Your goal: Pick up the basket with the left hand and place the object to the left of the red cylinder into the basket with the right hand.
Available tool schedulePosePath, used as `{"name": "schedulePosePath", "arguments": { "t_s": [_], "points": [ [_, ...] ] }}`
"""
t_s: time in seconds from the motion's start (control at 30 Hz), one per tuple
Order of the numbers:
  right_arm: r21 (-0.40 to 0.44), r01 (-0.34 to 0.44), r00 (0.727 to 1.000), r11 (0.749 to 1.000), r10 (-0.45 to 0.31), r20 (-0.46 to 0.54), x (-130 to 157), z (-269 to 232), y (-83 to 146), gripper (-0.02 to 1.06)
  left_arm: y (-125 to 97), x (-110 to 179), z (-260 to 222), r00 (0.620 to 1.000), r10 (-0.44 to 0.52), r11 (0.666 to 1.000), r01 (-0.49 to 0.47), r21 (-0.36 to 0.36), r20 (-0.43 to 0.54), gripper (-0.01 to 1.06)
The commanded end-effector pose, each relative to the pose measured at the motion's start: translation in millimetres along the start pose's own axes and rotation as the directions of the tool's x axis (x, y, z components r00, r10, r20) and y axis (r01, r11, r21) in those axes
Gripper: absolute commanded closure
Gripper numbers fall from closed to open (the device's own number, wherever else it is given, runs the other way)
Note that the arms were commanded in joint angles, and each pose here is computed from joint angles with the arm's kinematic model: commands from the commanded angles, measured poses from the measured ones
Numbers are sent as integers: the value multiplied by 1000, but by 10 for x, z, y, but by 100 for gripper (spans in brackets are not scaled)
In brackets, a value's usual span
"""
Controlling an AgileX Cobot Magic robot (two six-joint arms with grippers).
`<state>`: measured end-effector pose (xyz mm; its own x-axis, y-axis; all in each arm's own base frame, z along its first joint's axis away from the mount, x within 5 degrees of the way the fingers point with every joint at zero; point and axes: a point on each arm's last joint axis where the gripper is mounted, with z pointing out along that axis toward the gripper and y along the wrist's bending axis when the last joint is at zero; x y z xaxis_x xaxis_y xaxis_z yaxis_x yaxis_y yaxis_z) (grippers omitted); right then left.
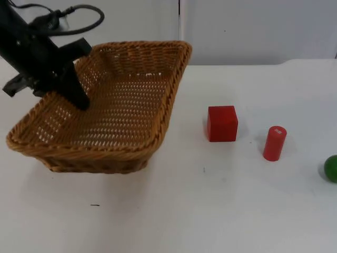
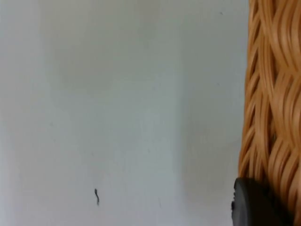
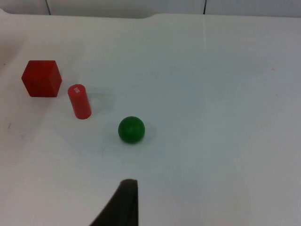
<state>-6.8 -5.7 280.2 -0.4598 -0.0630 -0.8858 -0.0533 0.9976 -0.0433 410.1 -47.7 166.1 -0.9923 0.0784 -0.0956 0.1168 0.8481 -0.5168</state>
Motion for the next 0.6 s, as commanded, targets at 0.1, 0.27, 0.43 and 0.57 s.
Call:
{"name": "schedulePosePath", "arguments": {
  "t_s": [0.1,0.27,0.43,0.57],
  "points": [
    [16,-4,1000,1000,4,5,2,-2,-4,-1,-194,100,-258,1000,2,1000,-2,19,15,105],
    [16,-4,1000,1000,4,5,2,-2,-4,-1,-268,243,-364,1000,7,1000,-7,12,25,105],
    [16,-4,1000,1000,4,5,2,-2,-4,-1,-338,375,-502,999,24,1000,-24,-18,25,105],
    [16,-4,1000,1000,4,5,2,-2,-4,-1,-446,453,-673,999,28,999,-27,-23,32,105]
  ]
}}
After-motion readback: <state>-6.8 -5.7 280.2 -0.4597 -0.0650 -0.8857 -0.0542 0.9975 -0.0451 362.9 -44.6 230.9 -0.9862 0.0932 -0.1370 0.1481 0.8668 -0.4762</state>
